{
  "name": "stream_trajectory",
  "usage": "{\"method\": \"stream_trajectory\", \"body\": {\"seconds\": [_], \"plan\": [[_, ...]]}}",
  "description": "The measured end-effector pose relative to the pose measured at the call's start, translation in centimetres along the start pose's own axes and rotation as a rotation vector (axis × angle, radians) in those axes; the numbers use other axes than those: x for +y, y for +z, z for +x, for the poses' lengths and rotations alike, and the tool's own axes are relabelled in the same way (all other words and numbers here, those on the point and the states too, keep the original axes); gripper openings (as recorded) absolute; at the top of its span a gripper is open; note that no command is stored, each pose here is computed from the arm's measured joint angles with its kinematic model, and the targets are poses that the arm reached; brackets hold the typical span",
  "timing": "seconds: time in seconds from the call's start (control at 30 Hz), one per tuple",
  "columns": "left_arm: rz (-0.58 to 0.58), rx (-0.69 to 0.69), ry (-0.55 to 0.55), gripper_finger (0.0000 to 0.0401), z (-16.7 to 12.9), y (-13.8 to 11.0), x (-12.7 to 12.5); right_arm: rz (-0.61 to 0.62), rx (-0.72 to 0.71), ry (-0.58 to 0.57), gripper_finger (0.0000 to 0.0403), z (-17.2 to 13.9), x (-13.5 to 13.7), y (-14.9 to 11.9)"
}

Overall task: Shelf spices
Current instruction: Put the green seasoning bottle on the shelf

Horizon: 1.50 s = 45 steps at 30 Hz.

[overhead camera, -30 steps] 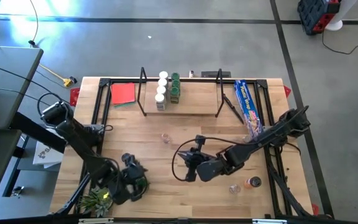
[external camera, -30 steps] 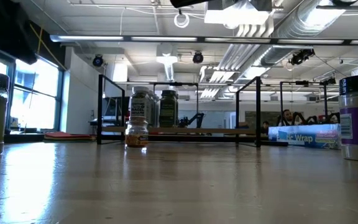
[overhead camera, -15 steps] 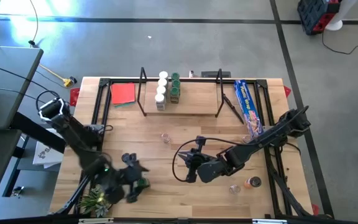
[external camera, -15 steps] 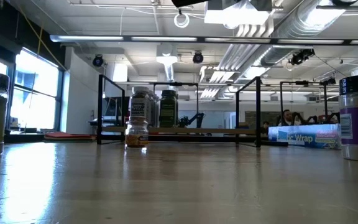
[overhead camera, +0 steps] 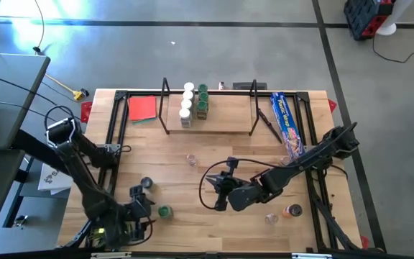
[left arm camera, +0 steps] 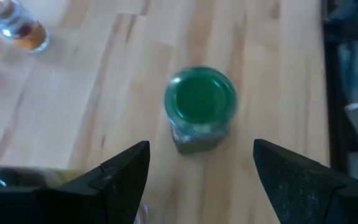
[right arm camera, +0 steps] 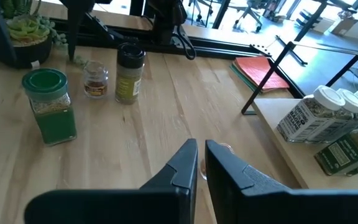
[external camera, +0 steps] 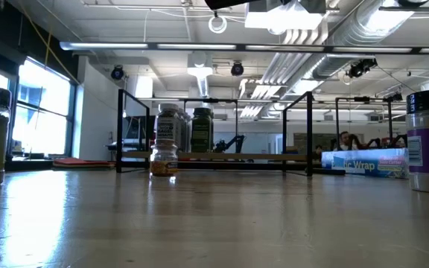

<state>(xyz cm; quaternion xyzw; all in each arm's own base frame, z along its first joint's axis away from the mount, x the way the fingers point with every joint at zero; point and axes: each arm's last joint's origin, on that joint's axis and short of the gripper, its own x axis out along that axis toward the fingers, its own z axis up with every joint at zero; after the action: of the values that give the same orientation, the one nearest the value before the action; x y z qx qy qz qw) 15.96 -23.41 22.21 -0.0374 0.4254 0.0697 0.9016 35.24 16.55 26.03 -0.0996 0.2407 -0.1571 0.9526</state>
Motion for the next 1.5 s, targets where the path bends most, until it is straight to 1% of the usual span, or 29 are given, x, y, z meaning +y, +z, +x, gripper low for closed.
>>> {"method": "stream_trajectory", "body": {"seconds": [0.13, 0.47, 0.57, 0.67, 0.77, 0.9, 0.93, 1.03, 1.17, 1.27, 1.33, 1.4, 1.5], "plan": [[0.0, -0.021, 0.036, 0.0282, 1.3, 0.1, -0.3, -0.001, 0.001, 0.0, 0.0025, 0.0, 0.0, 0.0], [0.0, -0.038, 0.063, 0.0282, 3.7, 0.5, -0.9, -0.002, 0.001, 0.002, 0.0025, -0.1, 0.1, 0.0], [-0.001, -0.017, 0.053, 0.0282, 4.2, 0.7, -0.9, -0.002, 0.002, 0.002, 0.0025, -0.1, 0.1, -0.1], [0.0, -0.031, 0.032, 0.028, 4.3, 1.1, -1.1, -0.002, 0.003, 0.002, 0.0025, -0.1, 0.1, -0.1], [0.012, -0.014, 0.021, 0.0259, 4.6, 1.4, -0.9, -0.002, 0.003, 0.002, 0.0025, -0.1, 0.1, -0.1], [0.029, 0.034, 0.003, 0.02, 5.0, 1.8, -0.6, -0.007, 0.002, 0.007, 0.0025, -0.2, 0.3, -0.1], [0.038, 0.037, 0.003, 0.0194, 5.2, 2.0, -0.5, -0.01, 0.003, 0.01, 0.0025, -0.3, 0.3, -0.1], [0.073, 0.063, -0.007, 0.0194, 5.5, 2.8, -0.1, -0.016, 0.002, 0.017, 0.0025, -0.6, 0.6, -0.2], [0.153, 0.072, -0.015, 0.0194, 5.9, 4.9, 0.5, -0.038, 0.008, 0.017, 0.0025, -1.1, 1.0, -0.4], [0.23, 0.023, -0.02, 0.0194, 5.6, 8.1, 1.3, -0.064, 0.003, -0.039, 0.0025, -2.2, 1.3, -0.6], [0.283, -0.014, -0.005, 0.0194, 5.6, 10.6, 2.5, -0.063, -0.012, -0.094, 0.0025, -3.6, 1.2, -0.5], [0.337, -0.053, 0.024, 0.0194, 5.7, 13.4, 4.1, -0.054, -0.028, -0.133, 0.0025, -5.0, 1.0, -0.4], [0.403, -0.088, 0.054, 0.0194, 5.9, 17.5, 7.4, -0.027, -0.036, -0.146, 0.0025, -6.9, 0.7, -0.4]]}}
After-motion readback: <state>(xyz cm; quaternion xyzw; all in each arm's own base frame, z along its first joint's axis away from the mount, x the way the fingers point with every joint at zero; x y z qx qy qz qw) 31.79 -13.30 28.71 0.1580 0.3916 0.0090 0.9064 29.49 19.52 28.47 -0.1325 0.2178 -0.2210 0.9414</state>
